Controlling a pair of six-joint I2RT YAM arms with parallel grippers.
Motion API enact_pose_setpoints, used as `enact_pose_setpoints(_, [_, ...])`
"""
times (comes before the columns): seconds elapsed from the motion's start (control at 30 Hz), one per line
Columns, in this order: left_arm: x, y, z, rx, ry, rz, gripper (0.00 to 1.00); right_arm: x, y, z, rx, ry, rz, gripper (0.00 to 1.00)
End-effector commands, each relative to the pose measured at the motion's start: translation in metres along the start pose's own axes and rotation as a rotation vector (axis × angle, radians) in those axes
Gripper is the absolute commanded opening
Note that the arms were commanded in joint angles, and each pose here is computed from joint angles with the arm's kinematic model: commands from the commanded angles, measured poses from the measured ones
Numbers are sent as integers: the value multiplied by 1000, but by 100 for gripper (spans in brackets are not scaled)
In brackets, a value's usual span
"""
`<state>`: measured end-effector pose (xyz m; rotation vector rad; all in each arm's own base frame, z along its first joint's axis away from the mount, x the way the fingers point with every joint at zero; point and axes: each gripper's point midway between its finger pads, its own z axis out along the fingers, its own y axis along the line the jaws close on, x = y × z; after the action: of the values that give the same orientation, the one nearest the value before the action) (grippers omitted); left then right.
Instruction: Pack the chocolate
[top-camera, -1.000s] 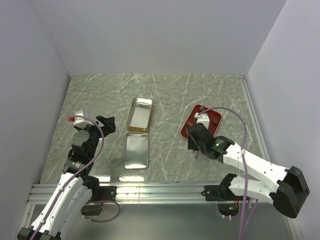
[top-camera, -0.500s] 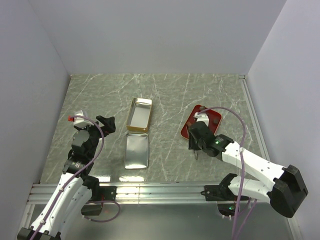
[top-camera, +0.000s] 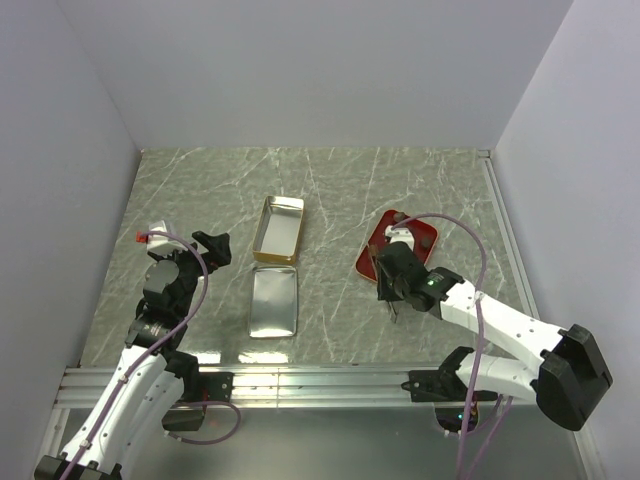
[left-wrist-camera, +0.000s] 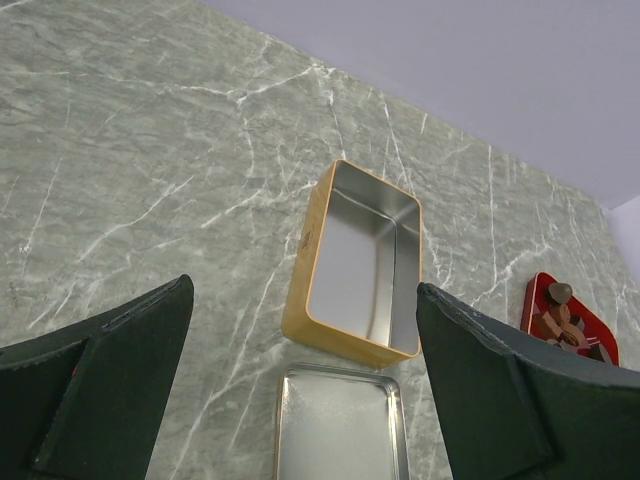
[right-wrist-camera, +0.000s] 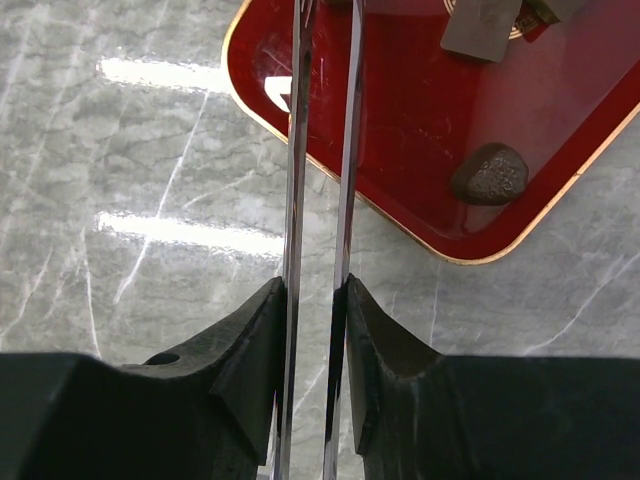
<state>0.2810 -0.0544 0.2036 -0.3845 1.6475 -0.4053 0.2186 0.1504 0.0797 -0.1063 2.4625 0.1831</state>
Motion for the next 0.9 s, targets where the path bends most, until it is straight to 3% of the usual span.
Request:
enact_pose_setpoints(0.0, [-12,-10,-1,40,-38,-15,99,-11,4,0,-6,-34,5,24])
enact_pose_setpoints(0.63, [-11,-10,0,38,-28,-10,99,-41,1,-39,17,-145,30,20])
enact_pose_setpoints(0.87, [-10,-9,1,30,-27,-10,99,-64,30,-52,-57,-204,2,19])
